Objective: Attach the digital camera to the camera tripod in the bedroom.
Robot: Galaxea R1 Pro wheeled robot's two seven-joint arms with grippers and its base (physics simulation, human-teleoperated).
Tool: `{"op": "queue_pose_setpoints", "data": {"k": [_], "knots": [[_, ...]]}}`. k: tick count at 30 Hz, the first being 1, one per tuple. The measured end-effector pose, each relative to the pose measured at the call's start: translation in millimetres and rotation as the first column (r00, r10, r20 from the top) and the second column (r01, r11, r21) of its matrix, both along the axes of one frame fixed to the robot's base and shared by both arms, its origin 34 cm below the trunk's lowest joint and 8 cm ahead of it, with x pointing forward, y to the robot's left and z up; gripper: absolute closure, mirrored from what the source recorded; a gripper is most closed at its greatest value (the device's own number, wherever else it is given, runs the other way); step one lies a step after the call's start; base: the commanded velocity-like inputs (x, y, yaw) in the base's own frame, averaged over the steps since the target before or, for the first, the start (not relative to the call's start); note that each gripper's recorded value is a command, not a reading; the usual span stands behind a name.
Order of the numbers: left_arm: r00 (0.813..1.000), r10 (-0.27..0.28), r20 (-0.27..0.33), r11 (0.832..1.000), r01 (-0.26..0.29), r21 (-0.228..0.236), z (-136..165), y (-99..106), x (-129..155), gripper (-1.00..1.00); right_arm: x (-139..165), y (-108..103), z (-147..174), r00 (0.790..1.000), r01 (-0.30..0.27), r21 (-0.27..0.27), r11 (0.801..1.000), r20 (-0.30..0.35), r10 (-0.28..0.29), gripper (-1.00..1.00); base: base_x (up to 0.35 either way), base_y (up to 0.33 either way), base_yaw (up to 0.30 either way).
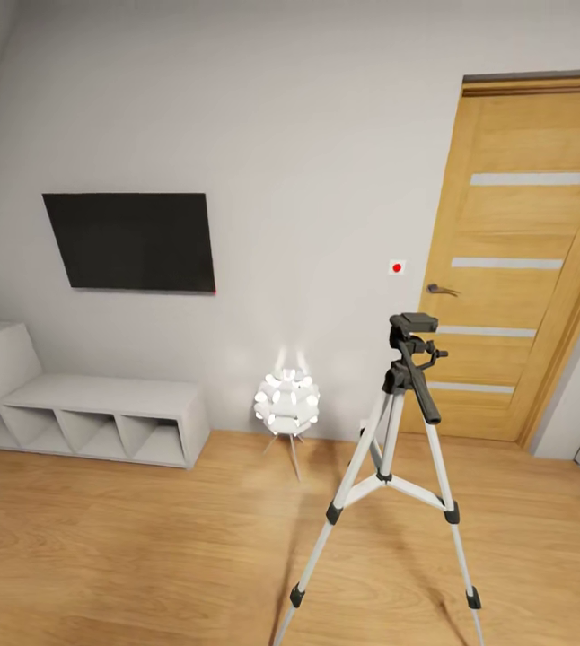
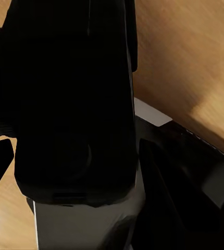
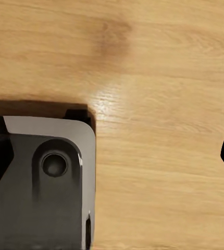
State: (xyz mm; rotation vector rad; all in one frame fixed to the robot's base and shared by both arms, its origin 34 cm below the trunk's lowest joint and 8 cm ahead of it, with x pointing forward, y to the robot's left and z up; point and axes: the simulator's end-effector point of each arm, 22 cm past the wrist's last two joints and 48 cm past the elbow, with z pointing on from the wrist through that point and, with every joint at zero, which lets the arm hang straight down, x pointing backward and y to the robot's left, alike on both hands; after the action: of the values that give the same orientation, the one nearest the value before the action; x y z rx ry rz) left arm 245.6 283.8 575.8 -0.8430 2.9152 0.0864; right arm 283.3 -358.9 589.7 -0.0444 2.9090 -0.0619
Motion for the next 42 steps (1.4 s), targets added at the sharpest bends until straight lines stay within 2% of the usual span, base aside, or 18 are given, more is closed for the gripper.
{"op": "queue_pose_setpoints", "data": {"k": [5,22,26,32,42], "knots": [[1.0,0.004,0.0,1.0,-0.004,-0.001,5.2,-0.5,-1.5,1.0,-18.5,0.3,2.4,1.0,-0.001,0.0,1.0,-0.022,0.001,-1.0,0.0,0.0,0.0],[1.0,0.006,0.004,1.0,-0.006,0.0,19.0,-0.2,-4.3,1.0,-34.6,0.5,14.3,0.999,0.001,0.0,1.0,-0.036,-0.001,-1.0,0.0,0.0,0.0],[1.0,0.007,0.026,1.0,-0.008,0.013,19.8,2.8,0.8,1.0,-35.7,0.6,14.0,0.999,0.005,-0.001,1.0,-0.04,-0.005,-1.0,0.0,0.0,0.007],[0.995,0.014,0.102,0.998,-0.021,0.06,23.5,13.5,16.4,1.0,-36.3,0.2,13.9,0.999,0.008,-0.003,1.0,-0.043,-0.008,-1.0,0.0,0.0,0.147],[0.991,0.015,0.13,0.997,-0.024,0.068,24.9,15.4,21.9,1.0,-34.8,0.3,14.2,0.999,0.004,-0.004,1.0,-0.036,-0.004,-1.0,0.0,0.0,0.261]]}}
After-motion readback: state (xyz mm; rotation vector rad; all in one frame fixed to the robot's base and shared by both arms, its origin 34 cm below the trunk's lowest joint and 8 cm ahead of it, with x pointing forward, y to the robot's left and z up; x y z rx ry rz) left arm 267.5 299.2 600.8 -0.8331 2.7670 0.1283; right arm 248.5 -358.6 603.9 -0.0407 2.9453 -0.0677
